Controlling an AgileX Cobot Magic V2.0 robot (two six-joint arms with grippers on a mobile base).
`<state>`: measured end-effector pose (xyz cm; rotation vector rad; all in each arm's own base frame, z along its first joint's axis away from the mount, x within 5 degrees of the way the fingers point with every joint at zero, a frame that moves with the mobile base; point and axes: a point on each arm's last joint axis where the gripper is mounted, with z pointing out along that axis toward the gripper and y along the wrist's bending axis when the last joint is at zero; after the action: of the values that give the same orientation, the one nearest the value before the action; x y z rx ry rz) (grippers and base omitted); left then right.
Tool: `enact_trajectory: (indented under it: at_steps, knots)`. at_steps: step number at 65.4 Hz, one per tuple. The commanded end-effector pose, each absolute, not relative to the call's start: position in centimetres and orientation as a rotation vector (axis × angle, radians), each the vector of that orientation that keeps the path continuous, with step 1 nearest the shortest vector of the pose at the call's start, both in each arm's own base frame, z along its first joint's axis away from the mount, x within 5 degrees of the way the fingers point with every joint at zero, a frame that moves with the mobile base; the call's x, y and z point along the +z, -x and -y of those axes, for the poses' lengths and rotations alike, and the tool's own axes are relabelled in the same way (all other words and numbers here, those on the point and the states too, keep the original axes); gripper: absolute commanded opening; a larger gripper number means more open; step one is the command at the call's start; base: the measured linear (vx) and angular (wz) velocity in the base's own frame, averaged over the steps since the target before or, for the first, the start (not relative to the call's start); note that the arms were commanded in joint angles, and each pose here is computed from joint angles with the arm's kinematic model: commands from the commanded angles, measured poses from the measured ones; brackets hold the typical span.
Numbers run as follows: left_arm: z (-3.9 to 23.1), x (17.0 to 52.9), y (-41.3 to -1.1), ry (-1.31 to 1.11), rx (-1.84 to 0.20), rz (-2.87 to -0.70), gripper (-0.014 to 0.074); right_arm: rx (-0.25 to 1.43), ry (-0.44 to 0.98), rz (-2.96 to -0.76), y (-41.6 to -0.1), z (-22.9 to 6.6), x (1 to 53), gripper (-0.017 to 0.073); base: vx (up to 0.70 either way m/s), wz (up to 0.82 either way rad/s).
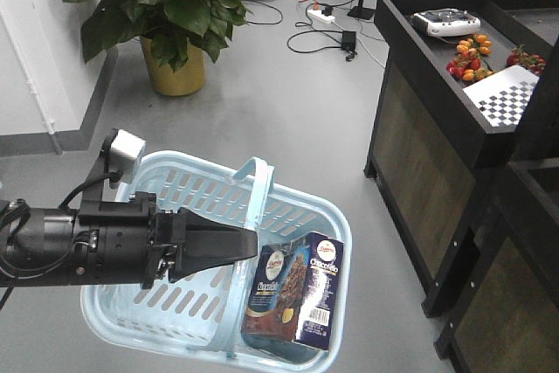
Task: Left arm holds basket, right arm returns cookies
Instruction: 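Turn the base toward the snack shelves, keeping the basket in the left gripper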
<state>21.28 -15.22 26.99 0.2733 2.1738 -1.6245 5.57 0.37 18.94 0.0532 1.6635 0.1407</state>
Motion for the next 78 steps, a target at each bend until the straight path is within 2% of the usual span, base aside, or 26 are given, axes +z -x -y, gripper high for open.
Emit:
enact_trajectory:
  at_steps: [1,47,78]
  knots:
    - [15.44,29.64,-21.13,-0.258,-1.746,-2.015,-0.0008,0.137,-0.052,-1.607,-5.66,-0.34,18.95,-0.0008,0.3,-0.04]
    - [15.44,29.64,-21.13,-0.258,-1.746,-2.015,-0.0008,0.137,-0.052,-1.607,-5.66,-0.34,18.95,-0.0008,0.3,0.07]
    - [15.44,29.64,-21.13,-0.258,-1.746,-2.015,-0.0008,0.137,-0.052,-1.607,-5.66,-0.34,18.95,-0.0008,0.25,0.35]
